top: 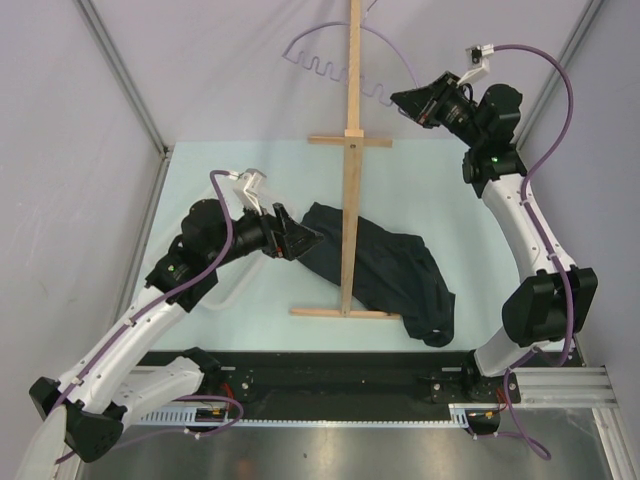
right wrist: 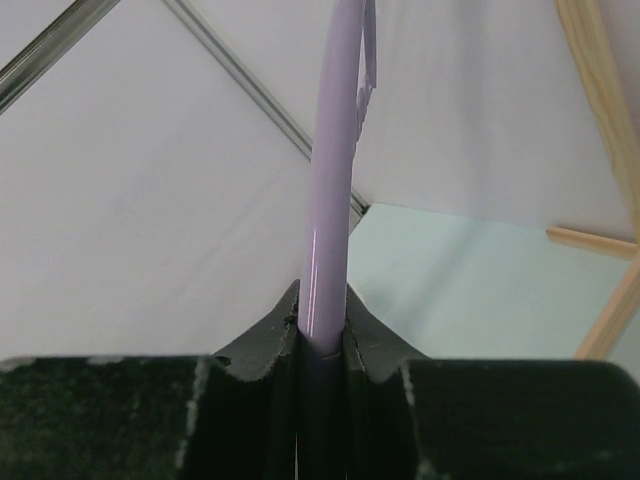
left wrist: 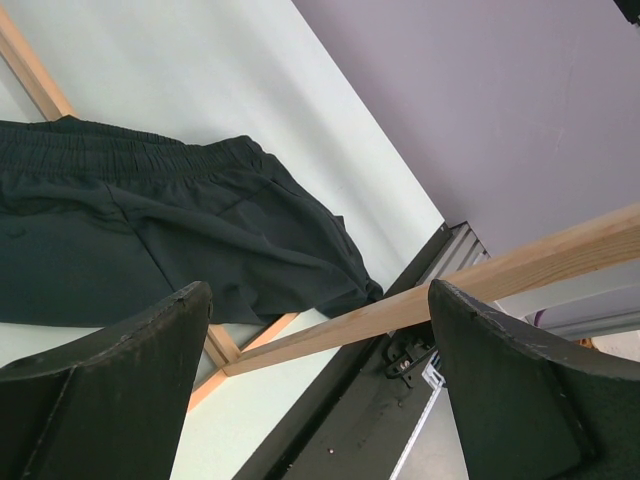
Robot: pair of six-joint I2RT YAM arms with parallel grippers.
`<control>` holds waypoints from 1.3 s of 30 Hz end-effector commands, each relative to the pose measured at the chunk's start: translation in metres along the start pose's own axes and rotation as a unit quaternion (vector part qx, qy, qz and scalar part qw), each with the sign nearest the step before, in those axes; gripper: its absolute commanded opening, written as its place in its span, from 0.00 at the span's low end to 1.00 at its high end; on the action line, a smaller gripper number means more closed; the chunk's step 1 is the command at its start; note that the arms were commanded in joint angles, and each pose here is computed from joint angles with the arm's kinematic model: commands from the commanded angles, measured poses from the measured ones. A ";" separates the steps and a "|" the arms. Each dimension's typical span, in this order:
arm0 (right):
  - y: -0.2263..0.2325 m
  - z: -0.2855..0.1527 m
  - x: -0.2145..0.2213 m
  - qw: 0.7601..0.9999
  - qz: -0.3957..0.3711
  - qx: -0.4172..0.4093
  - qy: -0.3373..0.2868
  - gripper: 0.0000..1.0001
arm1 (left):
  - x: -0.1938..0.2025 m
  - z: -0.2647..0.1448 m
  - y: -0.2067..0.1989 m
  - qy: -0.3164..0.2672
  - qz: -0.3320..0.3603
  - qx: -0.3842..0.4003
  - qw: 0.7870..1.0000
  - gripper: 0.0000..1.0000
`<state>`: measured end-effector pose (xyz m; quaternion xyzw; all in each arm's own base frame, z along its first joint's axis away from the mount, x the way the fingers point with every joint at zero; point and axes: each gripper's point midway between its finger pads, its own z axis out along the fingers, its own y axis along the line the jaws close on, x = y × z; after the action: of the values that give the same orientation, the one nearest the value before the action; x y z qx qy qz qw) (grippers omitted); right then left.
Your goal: Remove the shorts from the hanger
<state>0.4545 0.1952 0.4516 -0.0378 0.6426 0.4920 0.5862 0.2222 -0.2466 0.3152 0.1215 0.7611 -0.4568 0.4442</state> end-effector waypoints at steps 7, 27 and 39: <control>0.065 -0.019 -0.054 0.994 -0.074 -0.046 -0.070 0.00 | -0.016 -0.007 -0.017 -0.025 0.023 0.025 0.999 0.94; 0.063 0.002 -0.024 0.995 -0.024 -0.096 -0.022 0.00 | -0.017 -0.013 -0.019 -0.030 0.028 0.023 0.999 0.94; 0.032 -0.002 -0.018 0.998 -0.001 -0.061 -0.001 0.42 | -0.012 -0.013 -0.017 -0.025 0.023 0.024 0.999 0.95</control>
<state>0.4437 0.2097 0.4617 -0.0570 0.6339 0.5298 0.5605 0.2176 -0.2436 0.3230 0.1248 0.7526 -0.4602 0.4541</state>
